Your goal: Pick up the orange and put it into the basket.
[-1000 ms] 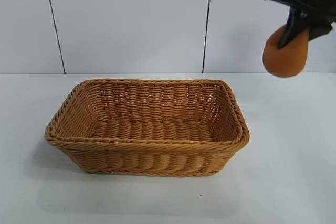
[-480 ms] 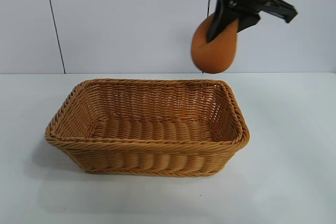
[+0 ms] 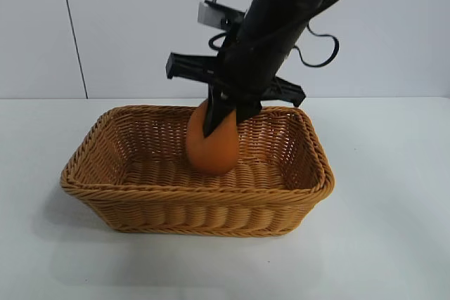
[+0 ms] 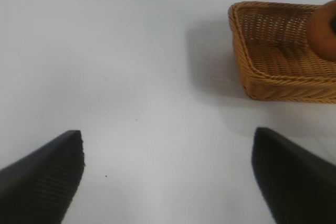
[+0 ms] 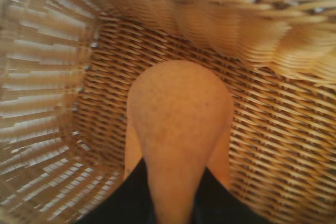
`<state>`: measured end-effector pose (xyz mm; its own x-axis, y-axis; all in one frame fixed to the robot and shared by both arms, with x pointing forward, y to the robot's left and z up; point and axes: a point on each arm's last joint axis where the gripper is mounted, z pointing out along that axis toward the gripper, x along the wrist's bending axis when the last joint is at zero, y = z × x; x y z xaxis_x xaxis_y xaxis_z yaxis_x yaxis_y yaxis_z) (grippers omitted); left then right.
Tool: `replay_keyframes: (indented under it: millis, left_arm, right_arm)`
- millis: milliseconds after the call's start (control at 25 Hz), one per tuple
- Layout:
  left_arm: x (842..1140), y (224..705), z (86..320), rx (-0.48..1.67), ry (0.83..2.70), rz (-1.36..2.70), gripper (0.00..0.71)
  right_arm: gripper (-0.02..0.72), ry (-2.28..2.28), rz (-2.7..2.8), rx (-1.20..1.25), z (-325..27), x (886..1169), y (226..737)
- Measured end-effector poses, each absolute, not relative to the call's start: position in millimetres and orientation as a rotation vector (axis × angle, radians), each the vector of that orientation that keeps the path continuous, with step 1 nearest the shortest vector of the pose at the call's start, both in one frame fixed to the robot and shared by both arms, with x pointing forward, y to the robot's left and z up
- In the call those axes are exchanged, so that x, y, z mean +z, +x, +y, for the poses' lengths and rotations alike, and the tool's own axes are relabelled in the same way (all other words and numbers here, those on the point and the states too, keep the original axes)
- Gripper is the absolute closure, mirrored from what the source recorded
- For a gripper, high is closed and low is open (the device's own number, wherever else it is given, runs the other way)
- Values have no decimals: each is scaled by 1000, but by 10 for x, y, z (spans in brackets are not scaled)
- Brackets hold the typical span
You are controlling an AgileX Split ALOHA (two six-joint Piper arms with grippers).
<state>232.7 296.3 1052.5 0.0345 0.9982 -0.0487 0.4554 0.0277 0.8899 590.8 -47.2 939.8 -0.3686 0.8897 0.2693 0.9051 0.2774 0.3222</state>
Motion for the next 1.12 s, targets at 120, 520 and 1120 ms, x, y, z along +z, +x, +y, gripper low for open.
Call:
replay_keyframes:
  millis: [120, 520, 1120]
  left_arm:
    - [10525, 2327, 2963, 884, 1536, 1529, 92]
    - [10525, 2327, 2963, 885, 1536, 1529, 92]
    - [10525, 2327, 2970, 894, 1538, 1531, 93]
  right_arm:
    - [660, -1756, -2478, -622, -457, 9189, 5939]
    - [112, -1744, -2487, -651, -451, 9322, 5941]
    - [29, -1826, -2744, -427, -735, 10510, 6216]
